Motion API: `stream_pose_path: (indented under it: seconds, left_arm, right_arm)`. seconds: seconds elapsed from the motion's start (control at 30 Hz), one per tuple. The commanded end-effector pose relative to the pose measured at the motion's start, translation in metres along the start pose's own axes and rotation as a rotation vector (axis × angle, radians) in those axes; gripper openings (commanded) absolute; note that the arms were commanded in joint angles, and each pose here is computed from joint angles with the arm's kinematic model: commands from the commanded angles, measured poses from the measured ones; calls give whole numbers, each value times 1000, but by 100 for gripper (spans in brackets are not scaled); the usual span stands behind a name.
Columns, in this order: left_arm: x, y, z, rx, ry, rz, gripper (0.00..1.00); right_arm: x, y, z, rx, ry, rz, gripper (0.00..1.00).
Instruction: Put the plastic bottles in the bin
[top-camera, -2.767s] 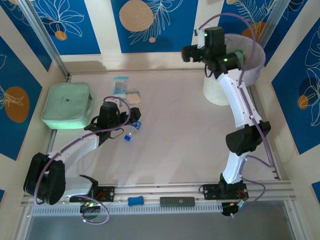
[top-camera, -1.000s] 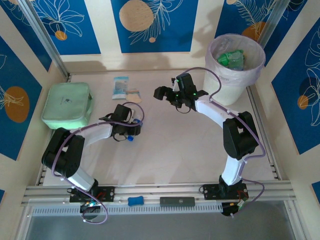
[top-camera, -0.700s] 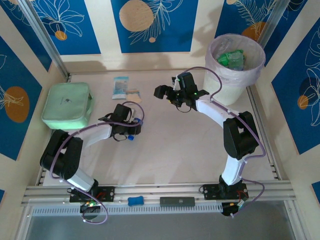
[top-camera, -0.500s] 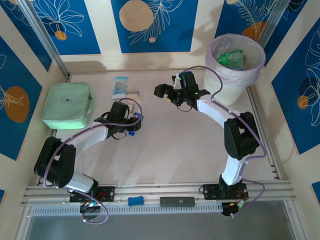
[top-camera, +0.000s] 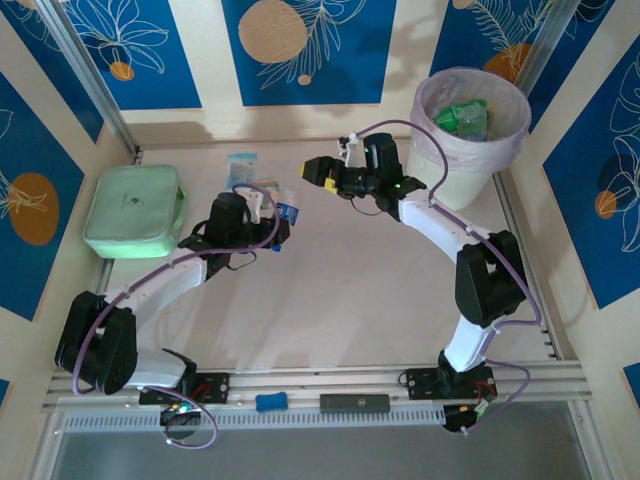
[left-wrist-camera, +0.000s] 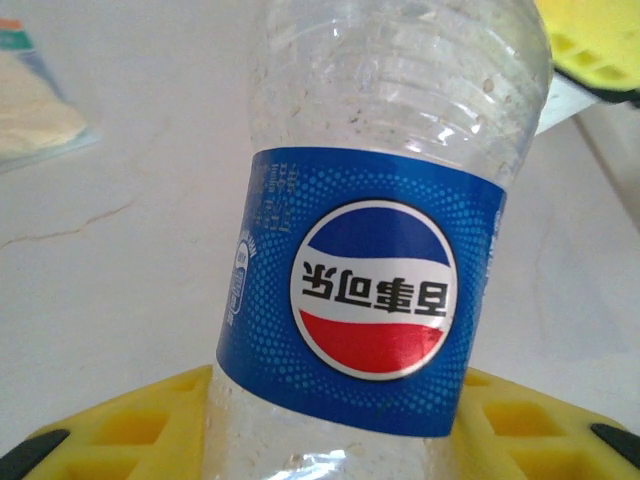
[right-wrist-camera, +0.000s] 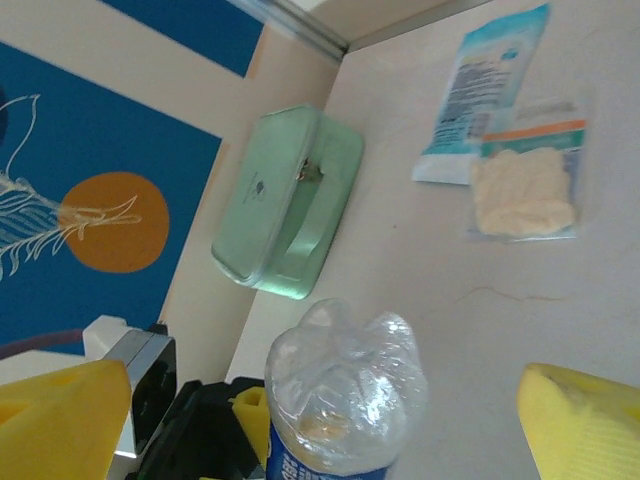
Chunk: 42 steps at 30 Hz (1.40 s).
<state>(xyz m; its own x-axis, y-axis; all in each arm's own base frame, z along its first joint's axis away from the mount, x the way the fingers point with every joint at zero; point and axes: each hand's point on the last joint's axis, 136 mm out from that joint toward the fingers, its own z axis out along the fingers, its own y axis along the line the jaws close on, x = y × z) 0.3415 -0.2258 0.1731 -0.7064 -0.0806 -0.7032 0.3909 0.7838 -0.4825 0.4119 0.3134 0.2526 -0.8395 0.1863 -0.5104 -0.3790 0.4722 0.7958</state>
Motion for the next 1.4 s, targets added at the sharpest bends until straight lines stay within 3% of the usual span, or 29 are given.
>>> stream_pose_path:
  seconds: [0.0, 0.17, 0.5, 0.8, 0.87, 1.07, 1.23, 1.37]
  left_arm:
    - [-21, -33, -10, 136, -66, 30, 35]
    - [-22, -41, -13, 182, -79, 40, 35]
    - [-29, -48, -16, 216, -114, 30, 35]
    - [-28, -46, -14, 217, -113, 12, 38]
    - [-28, -46, -13, 215, -109, 7, 46]
    - [-28, -41, -15, 191, -122, -11, 86]
    - [-27, -28, -20, 128, -144, -25, 90]
    - [-23, 2, -25, 8, -177, -88, 100]
  right_arm:
    - [4, 23, 5, -64, 27, -58, 99]
    - [10, 26, 16, -73, 55, -67, 99]
    - [24, 18, 30, -53, 100, -50, 90]
    - [25, 19, 30, -70, 103, -56, 55]
    - [24, 20, 29, -73, 101, -57, 53]
    - [21, 13, 26, -53, 87, -48, 51]
    - [6, -5, 9, 15, 39, -47, 51]
    - [-18, -17, -19, 97, -30, -74, 50]
